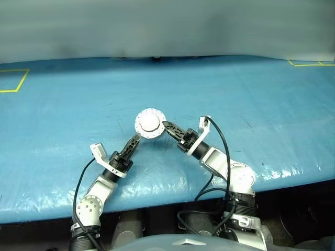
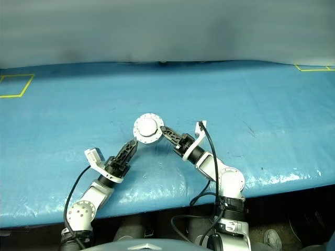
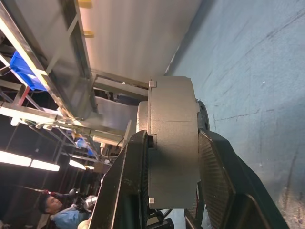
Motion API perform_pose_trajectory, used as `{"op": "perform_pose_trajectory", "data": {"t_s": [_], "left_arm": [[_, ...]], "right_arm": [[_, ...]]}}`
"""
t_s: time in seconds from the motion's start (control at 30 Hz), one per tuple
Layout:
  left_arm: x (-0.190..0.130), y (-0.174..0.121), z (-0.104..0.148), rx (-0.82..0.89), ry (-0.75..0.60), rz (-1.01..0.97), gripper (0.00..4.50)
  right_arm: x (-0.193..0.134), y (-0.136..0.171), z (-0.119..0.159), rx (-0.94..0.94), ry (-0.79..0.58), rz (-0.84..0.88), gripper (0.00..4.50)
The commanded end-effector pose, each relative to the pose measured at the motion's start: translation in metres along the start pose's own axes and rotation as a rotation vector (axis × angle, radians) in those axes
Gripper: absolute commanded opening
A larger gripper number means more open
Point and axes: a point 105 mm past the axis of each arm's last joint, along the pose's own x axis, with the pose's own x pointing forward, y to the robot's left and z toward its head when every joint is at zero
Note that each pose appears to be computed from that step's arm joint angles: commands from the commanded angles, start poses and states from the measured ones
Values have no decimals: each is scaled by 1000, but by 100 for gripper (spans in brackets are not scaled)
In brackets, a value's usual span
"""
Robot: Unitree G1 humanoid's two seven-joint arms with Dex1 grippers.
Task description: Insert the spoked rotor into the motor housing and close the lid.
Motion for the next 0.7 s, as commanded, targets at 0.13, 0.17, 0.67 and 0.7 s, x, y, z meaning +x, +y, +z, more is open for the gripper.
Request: {"op": "perform_pose_trajectory", "data": {"t_s": [0.13,0.17,0.67,0.7], "left_arm": [[13,-15,6,-78,-47,-93,448],[13,-15,6,-83,-49,-96,448],[15,-19,-1,-177,-15,-162,289],[15,-19,-1,-177,-16,-161,258]], "right_arm": [[12,36,-21,26,58,165,110],[11,35,-23,27,66,160,110],[11,26,-26,23,69,119,110],[11,27,-26,22,68,119,110]]}}
